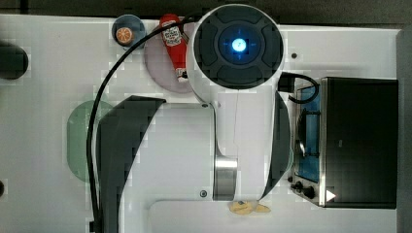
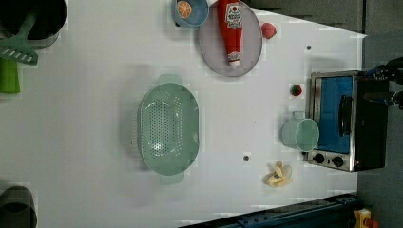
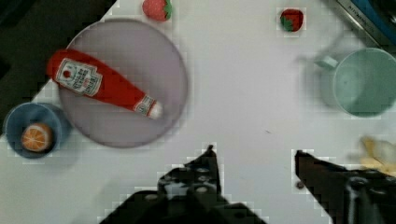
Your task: Drag strainer left to right.
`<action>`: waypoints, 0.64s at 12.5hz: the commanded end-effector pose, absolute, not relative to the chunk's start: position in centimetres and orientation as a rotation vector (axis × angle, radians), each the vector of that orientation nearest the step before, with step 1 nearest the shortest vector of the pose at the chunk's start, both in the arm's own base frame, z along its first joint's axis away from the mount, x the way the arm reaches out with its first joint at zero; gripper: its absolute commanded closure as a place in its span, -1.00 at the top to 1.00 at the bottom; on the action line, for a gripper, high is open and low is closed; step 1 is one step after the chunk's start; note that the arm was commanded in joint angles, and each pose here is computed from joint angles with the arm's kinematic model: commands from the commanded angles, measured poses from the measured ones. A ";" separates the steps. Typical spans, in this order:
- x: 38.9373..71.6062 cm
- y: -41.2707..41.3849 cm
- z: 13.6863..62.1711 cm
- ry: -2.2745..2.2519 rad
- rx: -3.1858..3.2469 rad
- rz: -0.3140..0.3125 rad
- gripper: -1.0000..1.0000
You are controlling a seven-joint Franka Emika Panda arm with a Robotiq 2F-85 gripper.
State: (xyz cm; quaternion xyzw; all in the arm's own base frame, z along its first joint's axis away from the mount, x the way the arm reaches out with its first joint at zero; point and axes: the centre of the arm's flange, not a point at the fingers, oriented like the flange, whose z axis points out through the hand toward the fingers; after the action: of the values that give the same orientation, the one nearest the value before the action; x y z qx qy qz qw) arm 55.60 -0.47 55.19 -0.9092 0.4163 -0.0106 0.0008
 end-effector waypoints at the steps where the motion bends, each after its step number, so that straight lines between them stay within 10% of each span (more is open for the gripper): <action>1: 42.7 -2.3 62.4 1.427 -2.784 -0.109 0.59; 3: 42.8 -1.0 62.3 1.397 -2.798 -0.104 0.99; 8: 43.2 12.1 58.3 1.137 -2.965 0.003 1.00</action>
State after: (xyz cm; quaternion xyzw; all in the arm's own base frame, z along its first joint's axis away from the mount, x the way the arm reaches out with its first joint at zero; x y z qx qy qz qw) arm 42.02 5.93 65.94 -0.9197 0.3828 -0.0831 0.0281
